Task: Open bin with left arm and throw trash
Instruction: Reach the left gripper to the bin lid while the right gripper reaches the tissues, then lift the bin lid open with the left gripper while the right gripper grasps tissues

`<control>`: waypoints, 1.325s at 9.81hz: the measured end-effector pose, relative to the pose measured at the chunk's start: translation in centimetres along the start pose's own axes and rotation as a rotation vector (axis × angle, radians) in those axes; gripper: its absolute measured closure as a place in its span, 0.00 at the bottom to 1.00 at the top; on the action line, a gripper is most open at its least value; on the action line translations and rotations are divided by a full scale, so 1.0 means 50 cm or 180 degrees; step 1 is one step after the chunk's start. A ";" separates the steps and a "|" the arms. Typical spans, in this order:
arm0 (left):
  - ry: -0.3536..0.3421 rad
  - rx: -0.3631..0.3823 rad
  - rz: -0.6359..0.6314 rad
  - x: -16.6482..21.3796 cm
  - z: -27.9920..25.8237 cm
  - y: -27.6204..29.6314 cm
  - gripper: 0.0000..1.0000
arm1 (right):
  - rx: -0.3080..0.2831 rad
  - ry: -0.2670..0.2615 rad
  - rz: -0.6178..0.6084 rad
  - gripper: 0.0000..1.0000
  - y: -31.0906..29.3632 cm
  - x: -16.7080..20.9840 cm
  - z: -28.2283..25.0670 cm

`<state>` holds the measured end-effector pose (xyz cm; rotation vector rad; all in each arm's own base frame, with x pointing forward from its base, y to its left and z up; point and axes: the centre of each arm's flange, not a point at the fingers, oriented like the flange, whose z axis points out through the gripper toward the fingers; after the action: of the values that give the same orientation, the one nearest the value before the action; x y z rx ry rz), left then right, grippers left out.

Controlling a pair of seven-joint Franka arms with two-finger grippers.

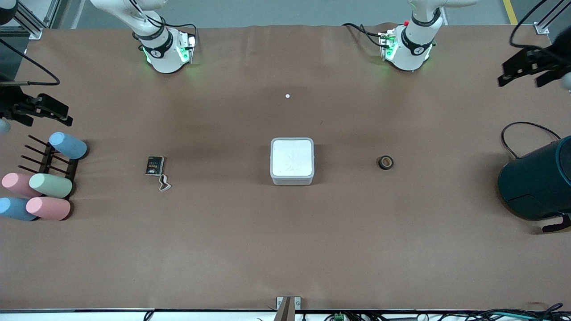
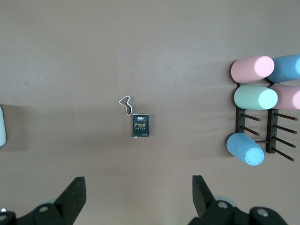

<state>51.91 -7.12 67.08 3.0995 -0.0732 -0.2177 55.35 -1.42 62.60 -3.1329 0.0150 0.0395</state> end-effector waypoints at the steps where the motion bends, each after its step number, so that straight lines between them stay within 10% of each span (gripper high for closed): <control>1: -0.0080 -0.0016 0.0069 0.019 0.034 0.080 0.48 | 0.0003 -0.0020 -0.0010 0.00 -0.002 0.000 0.006; 5: -0.0142 -0.0128 0.0453 0.087 0.228 0.437 0.99 | 0.0009 -0.0056 -0.0228 0.00 -0.063 0.015 0.082; 10: 0.0032 -0.0155 0.0324 0.155 0.531 0.697 0.99 | -0.0014 -0.0274 -0.1080 0.00 -0.173 0.090 0.330; 13: 0.0228 -0.0250 0.0249 0.197 0.609 0.723 0.99 | -0.0035 -0.0114 -0.1259 0.00 -0.181 0.152 0.487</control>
<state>55.75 -44.62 36.90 3.0155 -0.1789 -0.1043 62.42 7.75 38.15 -3.0794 -0.6025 0.0920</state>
